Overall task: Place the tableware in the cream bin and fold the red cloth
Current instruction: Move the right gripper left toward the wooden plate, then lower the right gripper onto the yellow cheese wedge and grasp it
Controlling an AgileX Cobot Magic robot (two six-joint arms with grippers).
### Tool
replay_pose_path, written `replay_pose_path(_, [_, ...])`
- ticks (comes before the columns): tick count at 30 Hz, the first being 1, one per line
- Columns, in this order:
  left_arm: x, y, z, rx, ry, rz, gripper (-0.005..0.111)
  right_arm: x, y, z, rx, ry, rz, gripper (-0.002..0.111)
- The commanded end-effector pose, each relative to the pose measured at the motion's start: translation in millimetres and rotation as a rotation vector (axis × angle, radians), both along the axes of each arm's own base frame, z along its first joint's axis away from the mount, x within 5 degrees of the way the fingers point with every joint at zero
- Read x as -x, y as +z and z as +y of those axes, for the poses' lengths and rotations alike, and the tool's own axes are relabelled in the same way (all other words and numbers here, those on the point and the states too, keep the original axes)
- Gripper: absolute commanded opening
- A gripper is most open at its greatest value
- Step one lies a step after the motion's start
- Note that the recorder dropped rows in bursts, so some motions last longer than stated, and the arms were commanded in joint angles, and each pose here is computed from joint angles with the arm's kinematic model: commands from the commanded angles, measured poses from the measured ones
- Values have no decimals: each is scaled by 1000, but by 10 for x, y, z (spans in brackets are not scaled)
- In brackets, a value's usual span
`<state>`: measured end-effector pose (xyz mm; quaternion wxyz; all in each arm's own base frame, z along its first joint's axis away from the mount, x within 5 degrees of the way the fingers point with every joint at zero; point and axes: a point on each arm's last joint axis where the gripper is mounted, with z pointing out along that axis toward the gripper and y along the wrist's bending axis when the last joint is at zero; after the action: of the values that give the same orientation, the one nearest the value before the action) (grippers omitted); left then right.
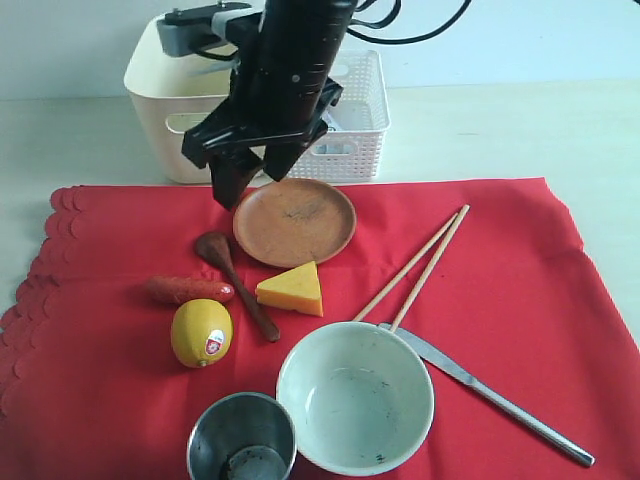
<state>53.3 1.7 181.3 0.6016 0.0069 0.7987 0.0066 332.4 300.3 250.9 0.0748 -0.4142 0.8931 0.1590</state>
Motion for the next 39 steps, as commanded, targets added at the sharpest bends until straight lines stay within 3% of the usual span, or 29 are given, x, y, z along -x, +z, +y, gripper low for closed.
replay_pose_path(1, [2,-6,1,3,3,-6,0,83,11,62,95,62,-93,62])
replay_pose_path(10, [2,-6,1,3,3,-6,0,46,-180,84,149,33,-72,62])
replay_pose_path(20, [2,-6,1,3,3,-6,0,136,-710,5,259,44,58,62])
replay_pose_path(28, [2,-6,1,5,4,-6,0,113,-722,-8,272,48,29,63])
replay_pose_path(34, [2,-6,1,3,3,-6,0,90,-721,11,251,53,2,74])
replay_pose_path(39, [2,-6,1,5,4,-6,0,86,-765,15,258,54,9,75])
